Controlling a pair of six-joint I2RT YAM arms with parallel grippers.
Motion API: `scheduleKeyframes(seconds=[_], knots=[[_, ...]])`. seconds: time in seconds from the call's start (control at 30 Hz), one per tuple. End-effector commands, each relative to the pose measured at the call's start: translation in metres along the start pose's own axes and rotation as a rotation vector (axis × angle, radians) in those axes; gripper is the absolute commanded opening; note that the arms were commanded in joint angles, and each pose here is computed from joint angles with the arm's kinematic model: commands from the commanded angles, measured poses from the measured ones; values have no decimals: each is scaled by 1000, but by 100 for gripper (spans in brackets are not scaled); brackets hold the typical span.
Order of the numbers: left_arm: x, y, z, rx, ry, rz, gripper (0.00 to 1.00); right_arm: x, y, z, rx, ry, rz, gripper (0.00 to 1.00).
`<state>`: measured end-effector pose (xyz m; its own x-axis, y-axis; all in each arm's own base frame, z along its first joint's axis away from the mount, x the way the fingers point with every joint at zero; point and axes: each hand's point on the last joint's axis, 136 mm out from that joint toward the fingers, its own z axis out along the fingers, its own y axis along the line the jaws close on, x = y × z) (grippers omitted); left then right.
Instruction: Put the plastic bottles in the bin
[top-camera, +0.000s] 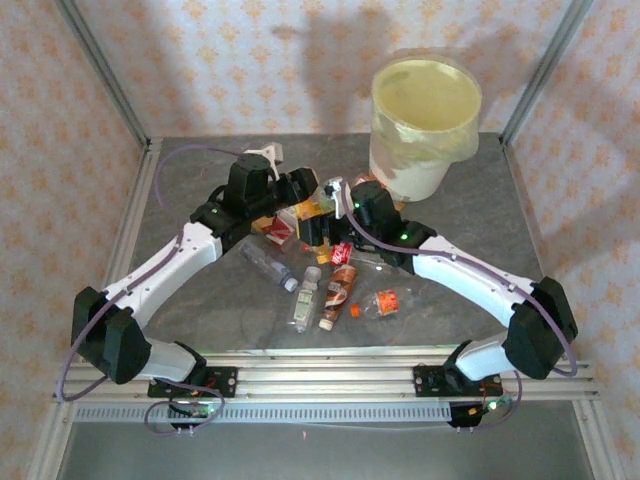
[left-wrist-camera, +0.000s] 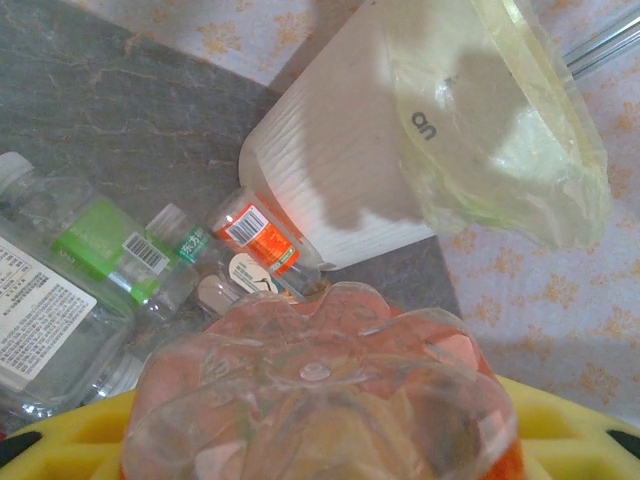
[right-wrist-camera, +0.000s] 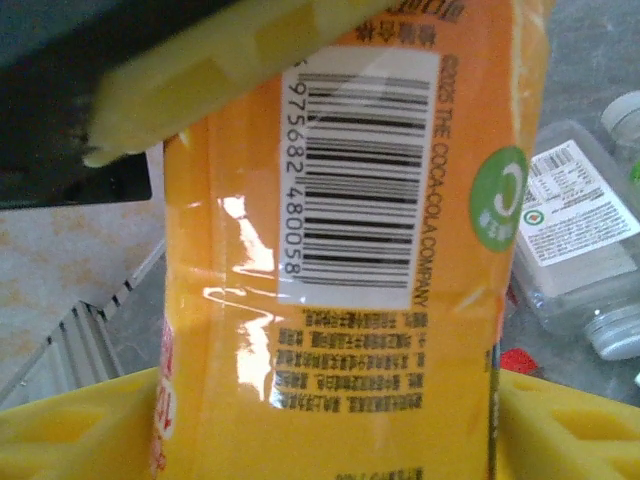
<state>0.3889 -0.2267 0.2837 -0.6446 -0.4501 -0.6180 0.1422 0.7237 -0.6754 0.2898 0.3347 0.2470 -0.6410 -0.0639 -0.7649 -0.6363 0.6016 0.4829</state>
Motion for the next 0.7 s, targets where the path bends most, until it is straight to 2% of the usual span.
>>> scheduleKeyframes(seconds=[0.0, 0.2, 0.33, 0.37, 0.43, 0.5, 0.63, 0.67], knots=[[-8, -19, -4, 57, -19, -3, 52, -21, 6, -3, 2, -68, -30, 65], [-7, -18, -3, 55, -18, 0, 53, -20, -1, -4, 37, -74, -35, 52], [-9, -21, -6, 62, -17, 4, 56, -22, -5, -9, 68, -93, -46, 48], [-10, -23, -7, 62, -14, 5, 60, -22, -7, -10, 81, -95, -45, 47], [-14, -24, -10, 55, -21, 3, 76, -22, -13, -14, 119, -104, -48, 46], [-21, -27, -17, 66, -44, -4, 88, -22, -21, -18, 166, -110, -49, 45], [-40, -36, -36, 133, -110, -53, 100, -22, -44, -32, 277, -104, -27, 44], [-43, -37, -42, 143, -125, -66, 100, -24, -49, -35, 295, -106, -19, 43]])
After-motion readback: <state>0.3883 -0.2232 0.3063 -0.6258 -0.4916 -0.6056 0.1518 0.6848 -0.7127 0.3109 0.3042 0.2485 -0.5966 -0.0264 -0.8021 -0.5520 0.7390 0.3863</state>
